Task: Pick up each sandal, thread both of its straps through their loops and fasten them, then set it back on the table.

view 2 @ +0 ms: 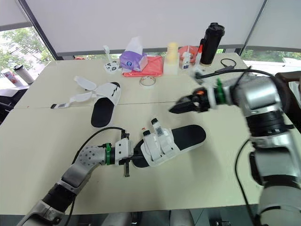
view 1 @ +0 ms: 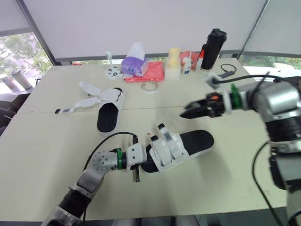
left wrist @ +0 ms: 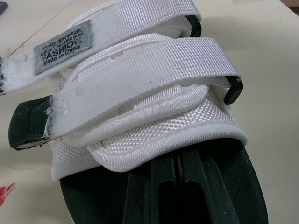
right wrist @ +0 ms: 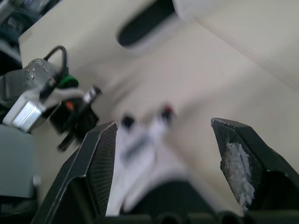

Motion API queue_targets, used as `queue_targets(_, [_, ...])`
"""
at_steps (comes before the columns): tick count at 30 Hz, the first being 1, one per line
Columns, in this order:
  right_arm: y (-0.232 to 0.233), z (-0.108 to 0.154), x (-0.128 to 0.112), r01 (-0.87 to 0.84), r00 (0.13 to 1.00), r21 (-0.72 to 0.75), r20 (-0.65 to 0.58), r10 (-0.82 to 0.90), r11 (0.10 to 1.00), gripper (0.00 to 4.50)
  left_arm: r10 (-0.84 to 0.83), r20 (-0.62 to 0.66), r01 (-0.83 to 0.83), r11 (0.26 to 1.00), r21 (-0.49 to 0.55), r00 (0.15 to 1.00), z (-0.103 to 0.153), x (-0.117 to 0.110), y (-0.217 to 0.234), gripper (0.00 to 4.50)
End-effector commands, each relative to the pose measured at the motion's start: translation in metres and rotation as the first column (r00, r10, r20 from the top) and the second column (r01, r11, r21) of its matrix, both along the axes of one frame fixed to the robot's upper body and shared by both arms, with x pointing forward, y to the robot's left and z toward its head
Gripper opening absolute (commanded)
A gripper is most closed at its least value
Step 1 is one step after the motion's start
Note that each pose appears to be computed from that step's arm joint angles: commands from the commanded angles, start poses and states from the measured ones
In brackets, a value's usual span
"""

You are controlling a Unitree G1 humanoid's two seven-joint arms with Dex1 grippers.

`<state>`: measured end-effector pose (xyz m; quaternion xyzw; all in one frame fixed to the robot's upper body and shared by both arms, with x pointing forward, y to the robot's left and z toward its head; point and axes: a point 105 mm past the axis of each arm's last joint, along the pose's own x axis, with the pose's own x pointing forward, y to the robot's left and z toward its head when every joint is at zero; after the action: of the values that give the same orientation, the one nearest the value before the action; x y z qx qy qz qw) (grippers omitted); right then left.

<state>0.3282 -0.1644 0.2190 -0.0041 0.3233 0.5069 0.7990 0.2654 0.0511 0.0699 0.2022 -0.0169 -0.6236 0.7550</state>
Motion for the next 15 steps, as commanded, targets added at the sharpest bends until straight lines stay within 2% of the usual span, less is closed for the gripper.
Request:
queue_targets(1, [0.000, -0.012, -0.016, -0.029, 0.995, -0.014, -0.097, 0.028, 0.999, 3.42, 0.004, -0.114, 0.007, 0.996, 0.093, 0.994, -0.035, -0.010, 0.005, 0.00])
queue_targets(7, [-0.002, -0.045, -0.029, -0.010, 0.961, 0.006, -0.277, 0.011, 1.000, 3.42, -0.006, -0.111, 0.016, 0.996, 0.091, 0.994, -0.035, -0.008, 0.003, 0.00])
queue_targets(15, [0.017, -0.054, -0.024, 0.006, 0.930, 0.100, -0.366, 0.031, 0.995, 3.42, -0.007, -0.106, 0.016, 0.996, 0.091, 0.994, -0.034, -0.008, 0.004, 0.00])
